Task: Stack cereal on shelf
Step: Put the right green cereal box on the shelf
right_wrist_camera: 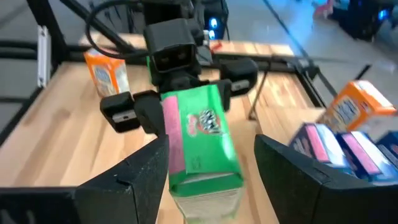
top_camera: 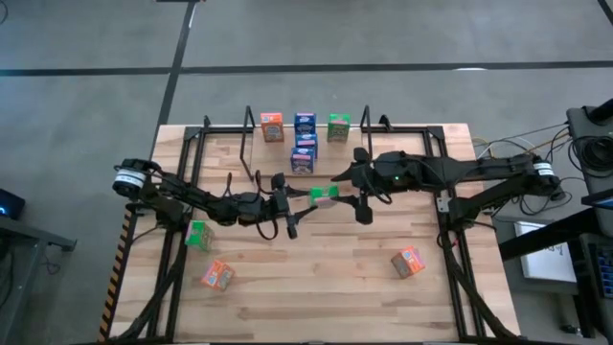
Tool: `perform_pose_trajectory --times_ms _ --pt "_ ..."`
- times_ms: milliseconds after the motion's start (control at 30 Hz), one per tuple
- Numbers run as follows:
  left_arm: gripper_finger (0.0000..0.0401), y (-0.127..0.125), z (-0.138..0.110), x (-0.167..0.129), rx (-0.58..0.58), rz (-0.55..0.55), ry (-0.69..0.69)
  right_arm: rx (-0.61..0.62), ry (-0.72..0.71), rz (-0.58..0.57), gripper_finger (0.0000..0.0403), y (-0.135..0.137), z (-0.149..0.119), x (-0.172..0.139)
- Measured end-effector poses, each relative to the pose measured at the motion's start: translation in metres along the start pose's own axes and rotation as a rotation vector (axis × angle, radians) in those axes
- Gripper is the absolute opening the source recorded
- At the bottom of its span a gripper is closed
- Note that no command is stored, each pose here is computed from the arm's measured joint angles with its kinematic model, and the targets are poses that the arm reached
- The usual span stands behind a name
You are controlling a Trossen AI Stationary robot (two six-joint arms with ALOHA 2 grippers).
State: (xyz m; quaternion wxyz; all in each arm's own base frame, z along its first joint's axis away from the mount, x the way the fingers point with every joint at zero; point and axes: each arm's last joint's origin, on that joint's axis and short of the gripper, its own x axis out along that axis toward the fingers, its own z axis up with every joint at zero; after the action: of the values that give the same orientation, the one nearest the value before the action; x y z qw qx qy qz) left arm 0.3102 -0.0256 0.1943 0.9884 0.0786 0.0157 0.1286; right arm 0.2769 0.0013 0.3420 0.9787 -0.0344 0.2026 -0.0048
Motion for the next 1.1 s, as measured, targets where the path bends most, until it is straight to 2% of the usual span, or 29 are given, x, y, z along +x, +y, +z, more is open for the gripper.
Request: perform_pose_trajectory --times_ms 167,367,567,1100 --pt "0.0183 0.001 -0.001 0.0 0.013 0.02 0.014 -0.012 0.135 -0.006 0.0226 -0.001 0.012 0.007" --pt "0.0183 0.001 -0.001 0.0 0.015 0.027 0.016 -0.057 0.298 0.002 0.0226 -0.001 0.02 0.031" --pt "0.0183 0.001 -0.001 0.0 0.016 0.026 0.017 -0.094 0.399 0.017 0.0226 -0.001 0.031 0.051" --pt "0.0183 0.003 -0.007 0.0 0.039 0.065 0.076 -0.088 0.504 0.023 0.0226 -0.002 0.046 0.055"
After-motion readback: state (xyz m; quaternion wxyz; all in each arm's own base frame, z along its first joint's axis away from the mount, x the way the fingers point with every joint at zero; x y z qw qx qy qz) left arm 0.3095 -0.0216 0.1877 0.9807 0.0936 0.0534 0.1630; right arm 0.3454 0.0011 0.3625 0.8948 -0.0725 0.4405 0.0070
